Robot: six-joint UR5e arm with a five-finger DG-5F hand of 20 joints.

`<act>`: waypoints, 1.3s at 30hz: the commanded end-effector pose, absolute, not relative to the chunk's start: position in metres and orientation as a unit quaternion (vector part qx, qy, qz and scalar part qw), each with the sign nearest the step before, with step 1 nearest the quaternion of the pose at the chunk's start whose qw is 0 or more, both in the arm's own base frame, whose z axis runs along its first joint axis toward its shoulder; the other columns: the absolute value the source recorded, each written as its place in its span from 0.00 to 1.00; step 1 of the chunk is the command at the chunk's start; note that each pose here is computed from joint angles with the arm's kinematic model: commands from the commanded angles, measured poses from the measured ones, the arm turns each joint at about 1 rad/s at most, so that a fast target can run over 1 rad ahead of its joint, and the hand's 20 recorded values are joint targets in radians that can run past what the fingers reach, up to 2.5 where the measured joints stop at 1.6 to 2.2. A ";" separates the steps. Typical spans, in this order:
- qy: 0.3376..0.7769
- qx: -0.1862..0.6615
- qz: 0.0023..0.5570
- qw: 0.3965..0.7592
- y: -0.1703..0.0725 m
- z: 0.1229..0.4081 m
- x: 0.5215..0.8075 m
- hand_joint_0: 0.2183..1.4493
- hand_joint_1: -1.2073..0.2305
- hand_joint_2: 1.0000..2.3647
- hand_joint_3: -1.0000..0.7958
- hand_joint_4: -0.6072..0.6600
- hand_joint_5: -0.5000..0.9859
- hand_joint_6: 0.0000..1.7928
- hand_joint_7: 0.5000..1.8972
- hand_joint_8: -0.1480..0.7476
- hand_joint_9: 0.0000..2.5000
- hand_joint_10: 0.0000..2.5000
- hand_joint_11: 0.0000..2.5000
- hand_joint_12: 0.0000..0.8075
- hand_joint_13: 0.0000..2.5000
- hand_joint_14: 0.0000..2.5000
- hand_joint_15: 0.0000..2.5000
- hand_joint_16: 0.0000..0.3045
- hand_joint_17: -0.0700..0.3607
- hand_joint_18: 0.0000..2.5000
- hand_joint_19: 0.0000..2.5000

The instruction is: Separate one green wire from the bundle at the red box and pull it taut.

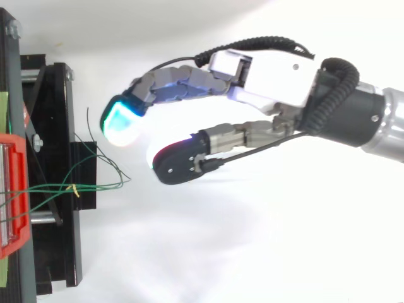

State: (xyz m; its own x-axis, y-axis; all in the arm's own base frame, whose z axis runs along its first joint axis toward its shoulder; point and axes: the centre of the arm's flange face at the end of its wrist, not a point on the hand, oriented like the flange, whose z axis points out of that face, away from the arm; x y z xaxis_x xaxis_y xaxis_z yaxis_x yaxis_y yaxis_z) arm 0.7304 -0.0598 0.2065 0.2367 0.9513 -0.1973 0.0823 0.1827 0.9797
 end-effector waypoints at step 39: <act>0.510 0.507 0.400 0.569 -0.036 0.236 0.792 0.24 0.46 0.00 0.31 0.68 0.25 0.28 0.46 0.49 0.23 0.00 0.12 0.43 0.13 0.00 0.02 0.19 0.46 0.13 0.06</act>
